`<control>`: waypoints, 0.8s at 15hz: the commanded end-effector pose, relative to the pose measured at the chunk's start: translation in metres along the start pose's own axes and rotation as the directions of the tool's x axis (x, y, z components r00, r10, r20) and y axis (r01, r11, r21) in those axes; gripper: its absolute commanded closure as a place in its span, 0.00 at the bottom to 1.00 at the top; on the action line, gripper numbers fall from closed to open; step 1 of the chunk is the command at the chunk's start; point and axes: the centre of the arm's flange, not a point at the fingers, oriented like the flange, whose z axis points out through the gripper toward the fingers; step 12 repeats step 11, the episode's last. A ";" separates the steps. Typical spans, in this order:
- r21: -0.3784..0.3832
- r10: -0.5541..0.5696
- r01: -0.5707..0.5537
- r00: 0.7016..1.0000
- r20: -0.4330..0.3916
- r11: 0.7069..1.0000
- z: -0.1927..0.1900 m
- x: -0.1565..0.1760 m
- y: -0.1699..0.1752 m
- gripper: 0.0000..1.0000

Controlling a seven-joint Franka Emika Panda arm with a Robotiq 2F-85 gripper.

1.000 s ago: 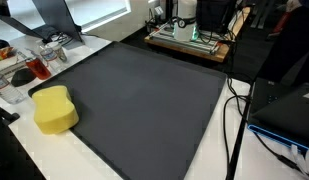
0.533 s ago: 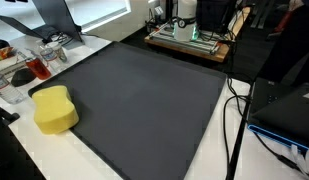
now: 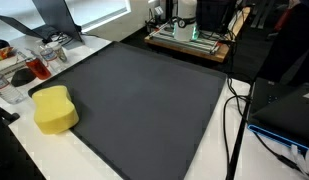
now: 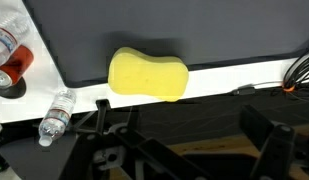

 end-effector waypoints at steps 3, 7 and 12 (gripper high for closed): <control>-0.084 -0.026 0.030 0.998 0.049 0.996 -0.024 -0.063 -0.003 0.00; -0.059 -0.033 0.035 0.999 0.043 0.998 -0.020 -0.045 0.001 0.00; -0.058 -0.032 0.035 0.998 0.051 0.998 -0.014 -0.044 0.001 0.00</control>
